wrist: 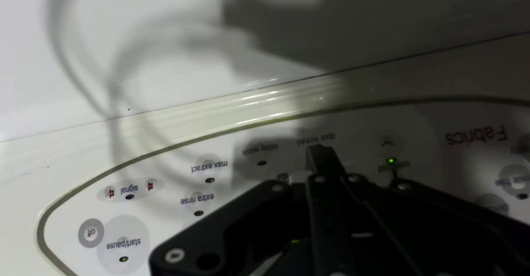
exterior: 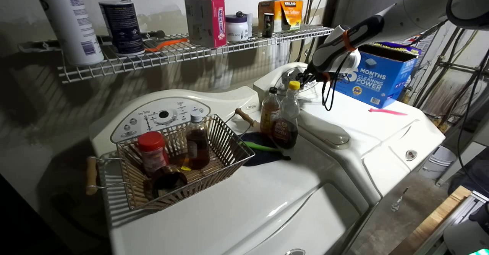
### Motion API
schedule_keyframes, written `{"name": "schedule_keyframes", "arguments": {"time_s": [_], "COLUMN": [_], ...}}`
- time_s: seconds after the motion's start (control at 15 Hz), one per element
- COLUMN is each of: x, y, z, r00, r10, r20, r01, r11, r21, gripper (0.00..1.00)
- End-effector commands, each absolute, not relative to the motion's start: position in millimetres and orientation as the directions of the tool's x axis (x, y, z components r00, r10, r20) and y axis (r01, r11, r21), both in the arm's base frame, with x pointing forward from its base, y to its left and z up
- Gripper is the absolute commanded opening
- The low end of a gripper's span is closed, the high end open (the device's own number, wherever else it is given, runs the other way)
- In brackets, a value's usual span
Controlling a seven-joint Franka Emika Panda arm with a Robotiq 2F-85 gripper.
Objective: Press a button on the right washing machine
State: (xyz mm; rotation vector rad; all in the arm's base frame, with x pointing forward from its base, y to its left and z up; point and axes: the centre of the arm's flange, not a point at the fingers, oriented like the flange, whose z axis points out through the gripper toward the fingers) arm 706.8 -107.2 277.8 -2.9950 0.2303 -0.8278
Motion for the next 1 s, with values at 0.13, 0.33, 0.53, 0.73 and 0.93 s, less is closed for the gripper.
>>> {"name": "schedule_keyframes", "arguments": {"time_s": [0.13, 0.33, 0.53, 0.73, 0.93], "x": [727, 730, 732, 734, 735], "y": [-115, -117, -118, -111, -108], "z": [267, 263, 261, 261, 264], "r00": [0.831, 0.83, 0.831, 0.834, 0.833], "r10": [-0.131, -0.136, -0.138, -0.145, -0.14], "r20": [0.541, 0.541, 0.538, 0.533, 0.535], "r01": [-0.125, -0.132, -0.138, -0.144, -0.141], "r11": [-0.991, -0.99, -0.99, -0.989, -0.989], "r21": [-0.047, -0.047, -0.042, -0.043, -0.039], "gripper": [0.0, 0.0, 0.0, 0.0, 0.0]}}
